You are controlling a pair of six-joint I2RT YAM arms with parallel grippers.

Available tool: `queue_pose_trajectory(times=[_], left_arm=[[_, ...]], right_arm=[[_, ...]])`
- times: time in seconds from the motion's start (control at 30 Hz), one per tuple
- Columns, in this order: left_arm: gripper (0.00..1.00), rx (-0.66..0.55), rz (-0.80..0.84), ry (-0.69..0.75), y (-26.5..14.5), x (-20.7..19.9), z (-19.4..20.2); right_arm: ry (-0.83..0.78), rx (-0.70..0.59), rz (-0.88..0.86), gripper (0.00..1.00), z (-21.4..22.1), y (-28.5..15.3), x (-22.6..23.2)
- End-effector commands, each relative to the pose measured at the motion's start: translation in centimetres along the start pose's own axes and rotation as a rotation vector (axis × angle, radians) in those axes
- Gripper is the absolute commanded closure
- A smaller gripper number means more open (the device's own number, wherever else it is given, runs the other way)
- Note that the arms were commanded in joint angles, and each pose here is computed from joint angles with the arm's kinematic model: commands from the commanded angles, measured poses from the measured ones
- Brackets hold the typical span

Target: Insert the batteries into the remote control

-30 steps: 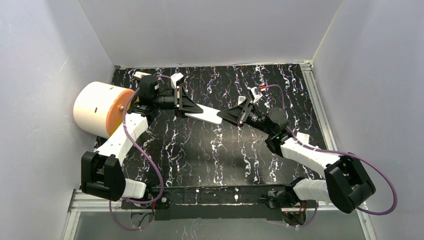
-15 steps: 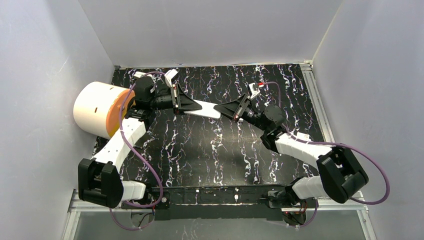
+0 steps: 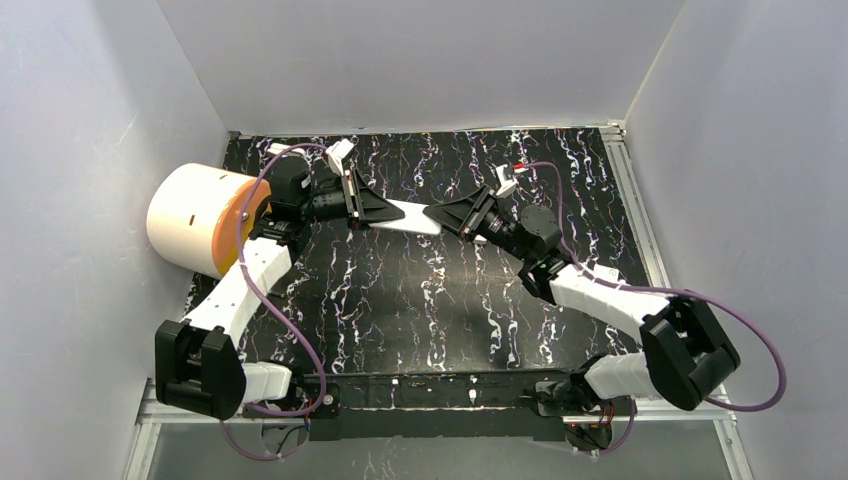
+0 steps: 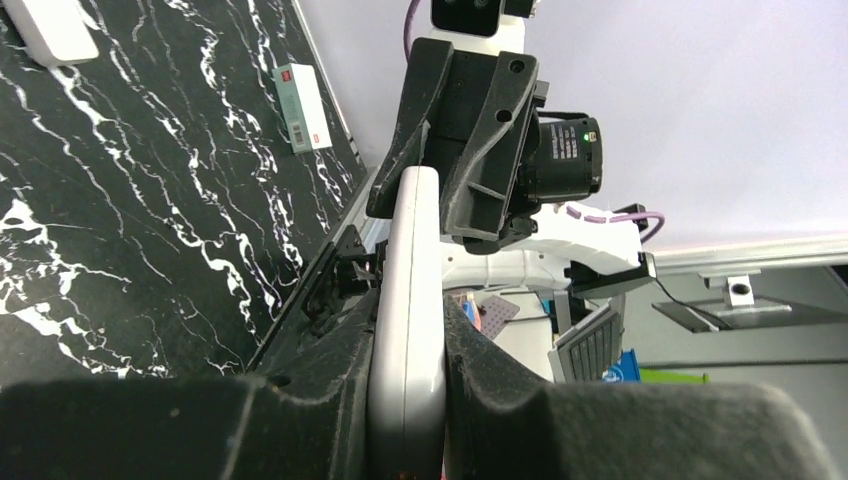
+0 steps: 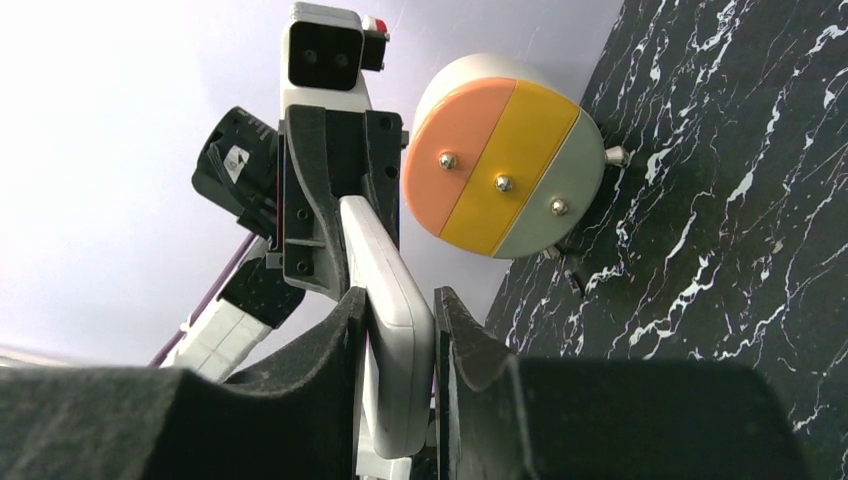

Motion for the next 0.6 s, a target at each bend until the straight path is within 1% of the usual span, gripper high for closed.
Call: queue_pose_trajectory(times=[0.0,0.03,0.1,0.13,0.17,0.23,0.3,0.37,0.47,0.57], left_arm=[[1.00,0.096,0.072,0.063,0.5,-2.3,1.6],[1.00,0.104,0.084,0.067,0.3,-2.4,1.6],[1.00,0.125,0.118,0.089,-0.2,-2.8,1.6],[1.00,0.139,0.136,0.103,-0.4,-3.0,1.7],[1.00,0.150,0.152,0.116,-0.5,-3.2,1.7],[1.00,0.170,0.182,0.148,-0.8,-3.6,2.0],[1.00,0.181,0.205,0.184,-1.1,-4.0,2.3],[1.00,0.200,0.237,0.218,-1.4,-4.5,2.7],[1.00,0.213,0.267,0.265,-1.9,-4.9,3.3],[1.00,0.209,0.282,0.314,-2.3,-5.3,3.8]], right_arm=[[-0.123,0.105,-0.082,0.61,2.2,-0.7,4.0],[-0.134,0.100,-0.078,0.52,1.8,-1.2,4.0],[-0.183,0.108,-0.070,0.38,1.0,-2.2,4.1],[-0.220,0.135,-0.074,0.31,0.7,-2.6,4.1],[-0.267,0.194,-0.094,0.25,1.0,-2.9,4.3],[-0.365,0.353,-0.142,0.19,2.4,-3.5,5.0],[-0.447,0.506,-0.144,0.18,3.6,-4.1,4.6],[-0.531,0.603,-0.153,0.18,4.1,-4.7,4.4],[-0.579,0.689,-0.162,0.22,4.5,-5.2,4.6],[-0.587,0.733,-0.164,0.29,4.5,-4.9,4.4]])
Point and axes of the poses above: each gripper's point midway between its finger pads, its own y axis out along the fingers, its own x axis along the line the jaws close on, z = x × y, the point moved 3 cm from there along -y, back along the fingers, and after that the axes turned 12 degrees about y, right-handed, at the moved point
